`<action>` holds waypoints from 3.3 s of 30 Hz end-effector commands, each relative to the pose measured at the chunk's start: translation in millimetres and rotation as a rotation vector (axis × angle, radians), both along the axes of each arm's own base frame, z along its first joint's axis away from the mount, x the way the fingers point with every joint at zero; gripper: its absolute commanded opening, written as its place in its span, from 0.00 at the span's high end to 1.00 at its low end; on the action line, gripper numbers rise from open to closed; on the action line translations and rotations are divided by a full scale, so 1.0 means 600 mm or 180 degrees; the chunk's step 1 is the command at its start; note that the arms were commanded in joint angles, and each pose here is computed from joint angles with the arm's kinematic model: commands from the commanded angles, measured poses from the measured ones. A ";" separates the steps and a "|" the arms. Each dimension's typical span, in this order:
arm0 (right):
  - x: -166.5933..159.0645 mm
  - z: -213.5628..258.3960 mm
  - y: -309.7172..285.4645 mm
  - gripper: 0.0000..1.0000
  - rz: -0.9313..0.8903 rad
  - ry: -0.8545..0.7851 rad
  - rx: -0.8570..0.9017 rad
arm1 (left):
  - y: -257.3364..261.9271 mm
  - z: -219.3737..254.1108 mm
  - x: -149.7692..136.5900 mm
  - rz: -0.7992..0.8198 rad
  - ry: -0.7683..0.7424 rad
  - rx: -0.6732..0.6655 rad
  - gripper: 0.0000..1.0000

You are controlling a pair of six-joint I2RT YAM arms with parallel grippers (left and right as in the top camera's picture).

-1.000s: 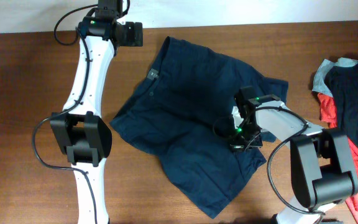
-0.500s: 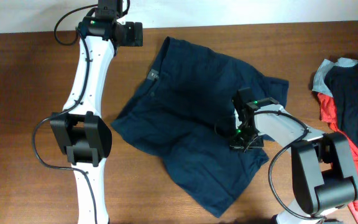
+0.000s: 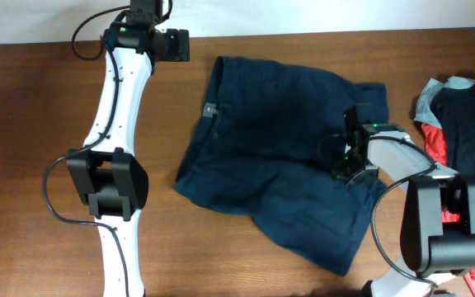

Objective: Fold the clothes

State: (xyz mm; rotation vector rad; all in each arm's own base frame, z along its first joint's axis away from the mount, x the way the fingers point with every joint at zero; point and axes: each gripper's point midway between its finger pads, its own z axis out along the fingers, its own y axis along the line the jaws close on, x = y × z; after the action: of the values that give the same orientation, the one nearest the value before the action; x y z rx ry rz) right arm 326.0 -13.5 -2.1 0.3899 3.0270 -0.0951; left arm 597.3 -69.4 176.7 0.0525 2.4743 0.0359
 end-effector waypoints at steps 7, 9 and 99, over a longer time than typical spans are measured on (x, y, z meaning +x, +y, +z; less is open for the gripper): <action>0.082 0.049 -0.024 0.95 0.0055 -0.0322 -0.0129 | 0.002 -0.005 0.001 -0.0030 0.0019 0.0041 0.01; 0.088 0.076 -0.017 0.95 0.0064 -0.0291 -0.0055 | 0.002 -0.005 0.001 -0.0030 0.0019 0.0041 0.01; 0.050 0.198 -0.003 0.02 0.0072 0.0182 0.0118 | 0.002 -0.005 0.001 -0.0030 0.0019 0.0041 0.01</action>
State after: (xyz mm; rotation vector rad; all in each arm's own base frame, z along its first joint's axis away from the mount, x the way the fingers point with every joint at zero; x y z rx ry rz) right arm 351.9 -14.4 111.8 0.3577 3.1096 -0.0557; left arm 597.1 -69.4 176.5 0.0526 2.4751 0.0360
